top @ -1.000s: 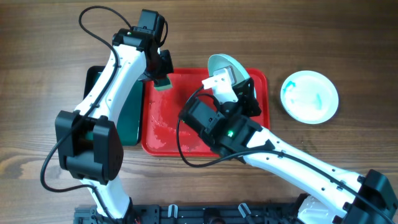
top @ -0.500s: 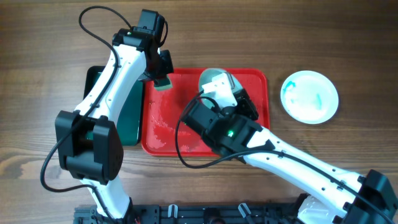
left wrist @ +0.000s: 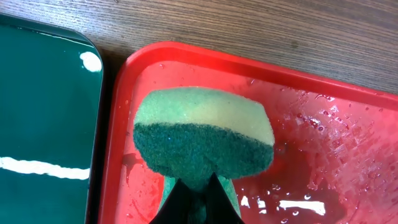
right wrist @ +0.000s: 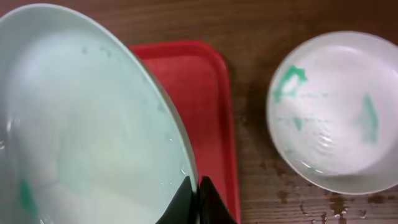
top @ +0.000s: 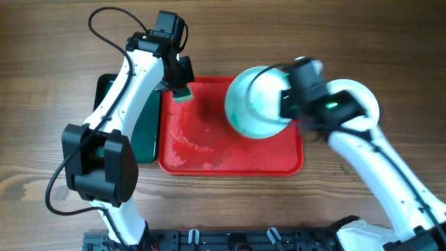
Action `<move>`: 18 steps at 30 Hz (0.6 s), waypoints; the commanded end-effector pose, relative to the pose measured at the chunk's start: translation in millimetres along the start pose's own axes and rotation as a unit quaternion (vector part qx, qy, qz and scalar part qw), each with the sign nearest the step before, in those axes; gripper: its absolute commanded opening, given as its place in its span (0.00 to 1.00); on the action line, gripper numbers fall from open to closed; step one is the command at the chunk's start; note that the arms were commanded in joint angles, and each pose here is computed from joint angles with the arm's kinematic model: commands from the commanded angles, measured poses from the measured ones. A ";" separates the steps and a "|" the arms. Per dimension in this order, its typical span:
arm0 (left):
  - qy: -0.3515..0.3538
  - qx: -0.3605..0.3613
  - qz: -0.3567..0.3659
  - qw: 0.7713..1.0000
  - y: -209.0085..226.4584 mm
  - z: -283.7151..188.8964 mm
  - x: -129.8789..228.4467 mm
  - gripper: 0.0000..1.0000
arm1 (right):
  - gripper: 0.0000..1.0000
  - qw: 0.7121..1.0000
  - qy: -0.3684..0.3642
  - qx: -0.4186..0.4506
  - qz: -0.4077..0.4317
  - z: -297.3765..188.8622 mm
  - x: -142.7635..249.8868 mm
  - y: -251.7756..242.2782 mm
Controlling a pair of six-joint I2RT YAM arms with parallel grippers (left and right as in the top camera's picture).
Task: Clean dirty plates on tray and stack at the side
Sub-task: 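Carry the plate right with the right gripper and stack it on the plates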
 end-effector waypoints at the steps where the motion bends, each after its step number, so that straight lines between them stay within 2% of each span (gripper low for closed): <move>1: -0.013 0.000 0.004 1.000 0.7 -6.4 -4.3 0.04 | 0.04 0.997 0.014 -0.035 0.068 -2.2 -6.0 -43.0; 8: -0.012 0.000 0.004 1.000 0.7 -6.2 -4.3 0.04 | 0.04 0.969 0.024 0.050 0.240 14.2 5.5 -151.4; 13: -0.012 0.000 0.004 1.000 0.7 -6.4 -4.3 0.04 | 0.04 0.947 0.056 0.088 0.303 37.9 33.1 -192.4; 18: -0.018 0.002 -0.001 1.000 3.7 -16.0 -4.3 0.04 | 0.04 0.932 0.084 0.109 0.336 68.0 58.1 -210.8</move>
Point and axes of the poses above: each gripper's point midway between its finger pads, its own z axis out along the fingers, its own y axis along the line the jaws close on, x = y × z, the point moved 7 cm from there along -z, back along the fingers, and after that the axes turned 7 degrees about -z, right-handed, at the moved point
